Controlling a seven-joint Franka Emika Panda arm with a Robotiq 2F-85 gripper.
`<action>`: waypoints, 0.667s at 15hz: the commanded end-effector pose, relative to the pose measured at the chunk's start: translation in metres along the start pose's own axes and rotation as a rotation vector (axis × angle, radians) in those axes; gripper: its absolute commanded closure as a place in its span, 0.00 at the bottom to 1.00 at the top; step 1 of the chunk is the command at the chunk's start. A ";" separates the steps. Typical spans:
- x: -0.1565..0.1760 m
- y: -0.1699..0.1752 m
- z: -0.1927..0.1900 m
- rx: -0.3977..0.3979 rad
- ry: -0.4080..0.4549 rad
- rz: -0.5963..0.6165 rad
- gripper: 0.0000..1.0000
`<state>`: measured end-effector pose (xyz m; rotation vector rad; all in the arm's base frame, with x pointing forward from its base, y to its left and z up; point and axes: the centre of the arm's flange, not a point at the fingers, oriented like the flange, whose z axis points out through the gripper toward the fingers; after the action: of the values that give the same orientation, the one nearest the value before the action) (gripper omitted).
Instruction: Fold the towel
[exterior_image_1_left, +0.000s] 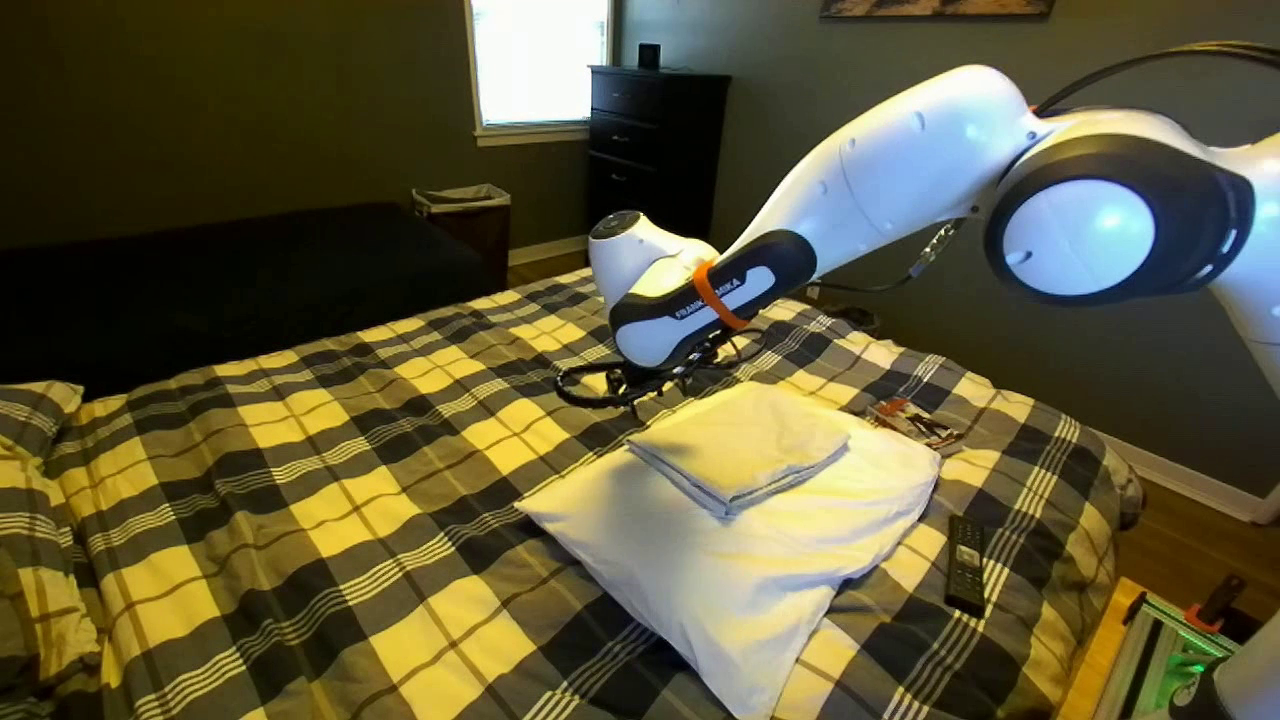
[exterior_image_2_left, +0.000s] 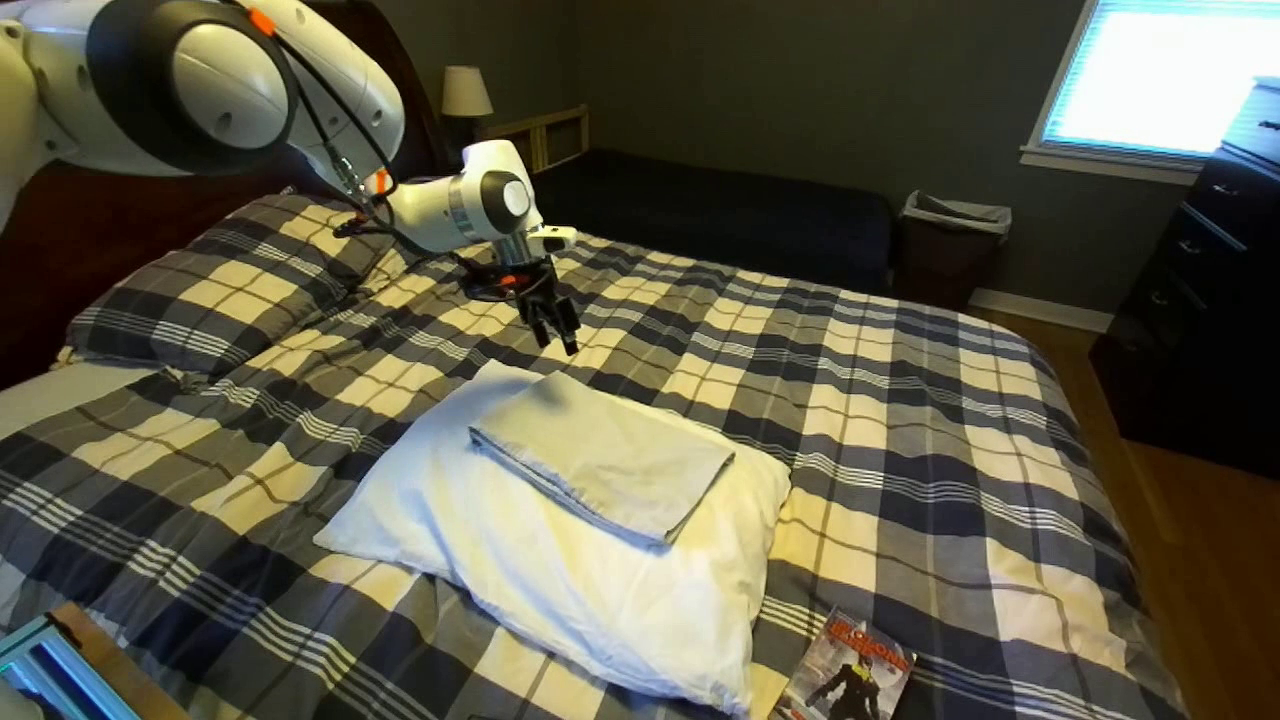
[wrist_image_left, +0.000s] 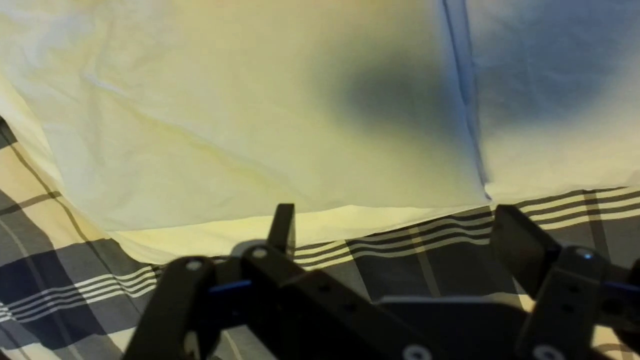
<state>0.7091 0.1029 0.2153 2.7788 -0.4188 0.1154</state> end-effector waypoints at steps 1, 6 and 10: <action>0.021 -0.024 0.025 -0.035 0.047 -0.019 0.00; 0.026 -0.043 0.045 -0.024 0.061 -0.035 0.00; 0.030 -0.057 0.056 -0.032 0.036 -0.041 0.00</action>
<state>0.7369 0.1198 0.1635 2.7568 -0.3608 0.1661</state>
